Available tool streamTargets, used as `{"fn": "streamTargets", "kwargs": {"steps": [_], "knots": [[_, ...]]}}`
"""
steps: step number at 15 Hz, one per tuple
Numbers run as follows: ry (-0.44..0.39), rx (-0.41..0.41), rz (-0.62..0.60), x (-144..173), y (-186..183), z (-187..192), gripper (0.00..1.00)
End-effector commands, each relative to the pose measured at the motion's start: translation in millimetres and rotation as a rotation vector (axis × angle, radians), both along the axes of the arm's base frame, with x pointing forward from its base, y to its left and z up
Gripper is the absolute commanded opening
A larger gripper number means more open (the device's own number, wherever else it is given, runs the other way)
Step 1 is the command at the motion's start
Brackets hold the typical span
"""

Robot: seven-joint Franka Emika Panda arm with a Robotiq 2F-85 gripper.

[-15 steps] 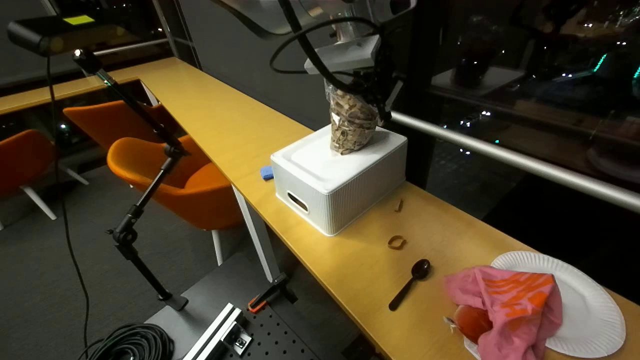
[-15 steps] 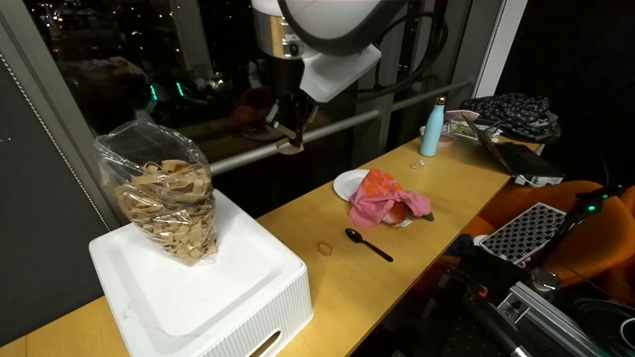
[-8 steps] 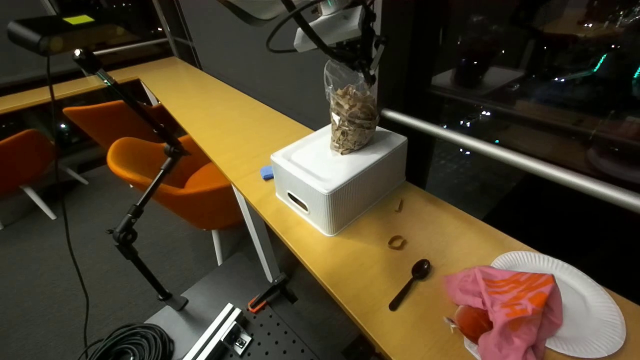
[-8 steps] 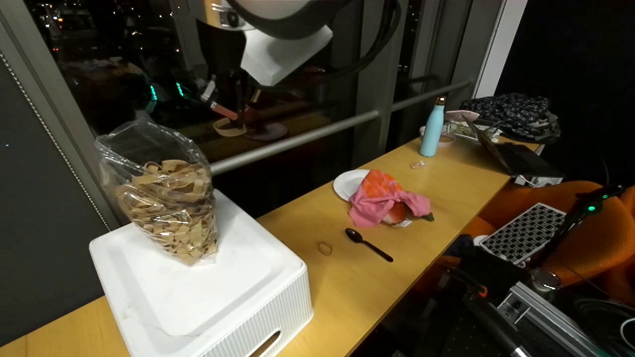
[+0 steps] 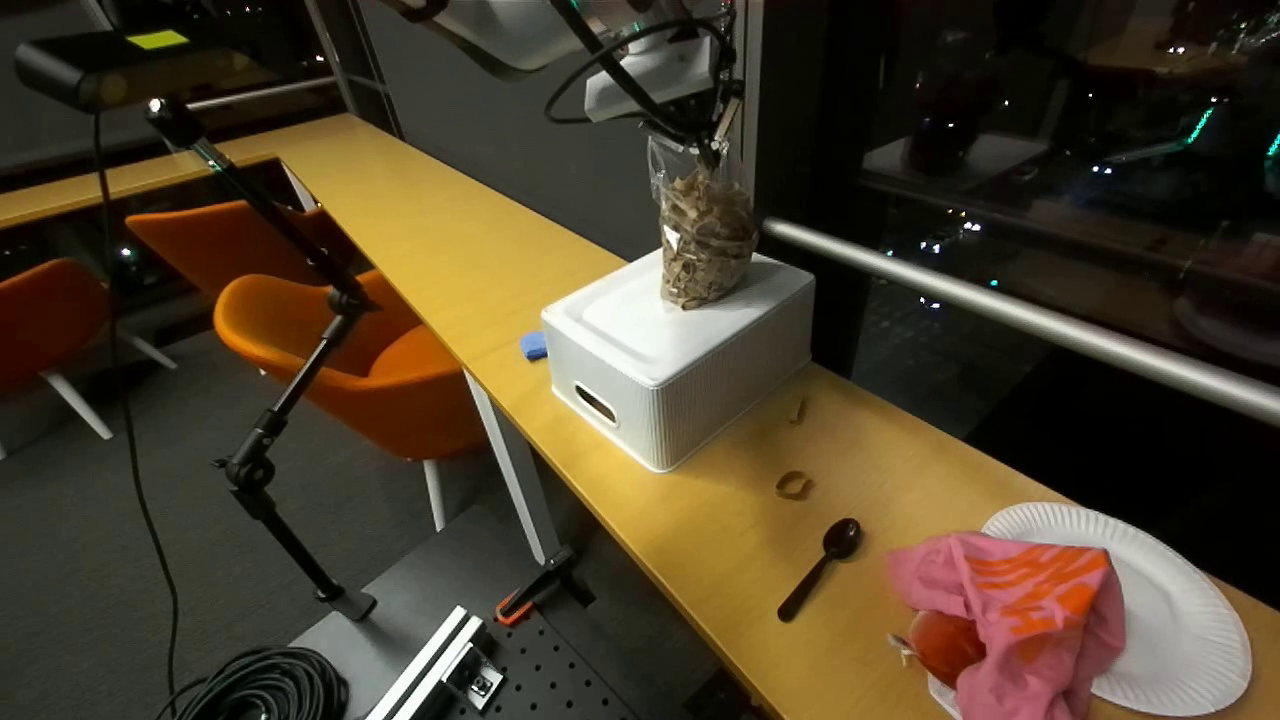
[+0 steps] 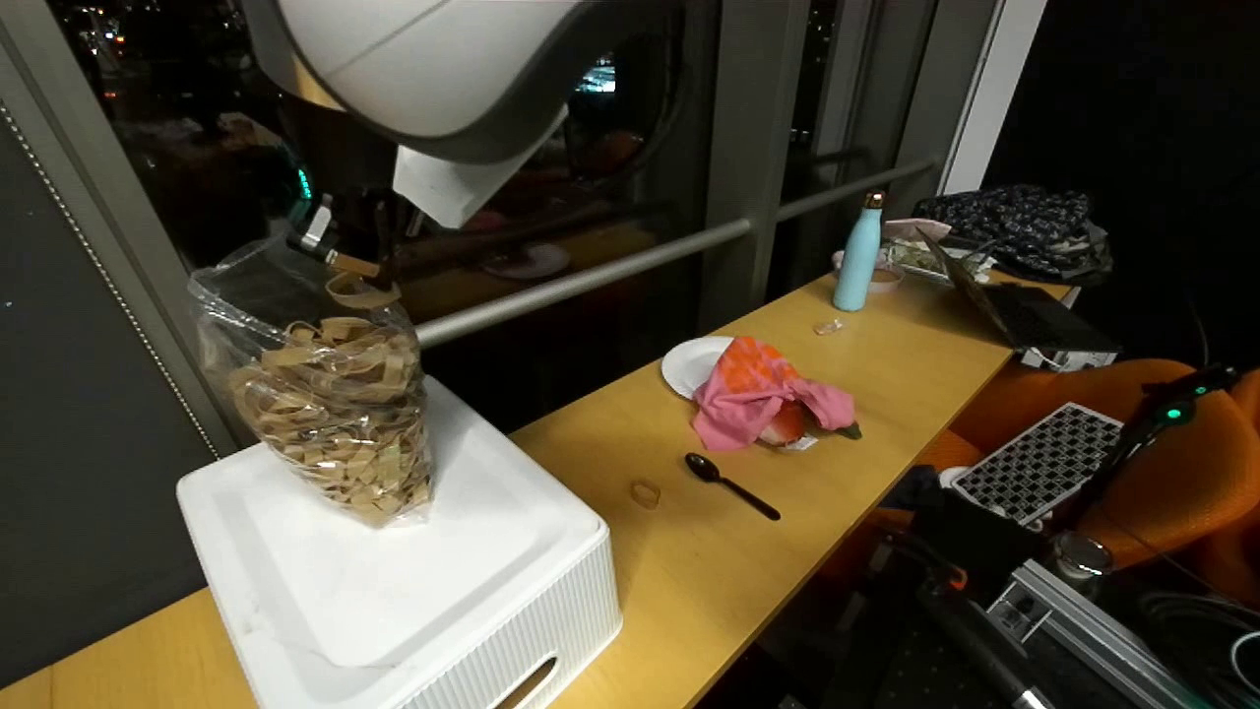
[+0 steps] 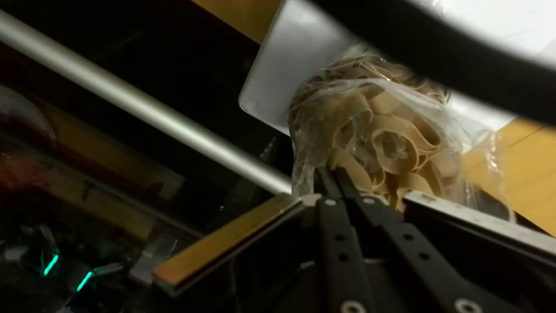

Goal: Pick the three brown rubber bands from the table and put them in the clear rubber band bag one by one

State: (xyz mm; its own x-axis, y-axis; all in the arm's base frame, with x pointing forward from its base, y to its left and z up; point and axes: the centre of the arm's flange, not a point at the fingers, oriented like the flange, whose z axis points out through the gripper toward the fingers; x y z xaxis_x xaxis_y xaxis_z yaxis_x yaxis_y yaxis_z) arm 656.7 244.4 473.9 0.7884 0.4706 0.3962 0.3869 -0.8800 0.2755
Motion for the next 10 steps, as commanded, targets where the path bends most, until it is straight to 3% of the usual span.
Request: {"fn": "streamTargets", "kwargs": {"steps": [1,6,7,8,10], "knots": [[-0.048,-0.009,0.077,6.4,28.8,20.8,0.01],[-0.054,-0.004,0.119,7.6,45.1,17.2,0.01],[-0.051,-0.007,0.124,7.8,46.8,14.7,0.27],[-0.051,-0.008,0.125,8.5,47.2,13.0,0.29],[-0.044,-0.016,0.112,8.6,46.2,12.9,0.43]]}}
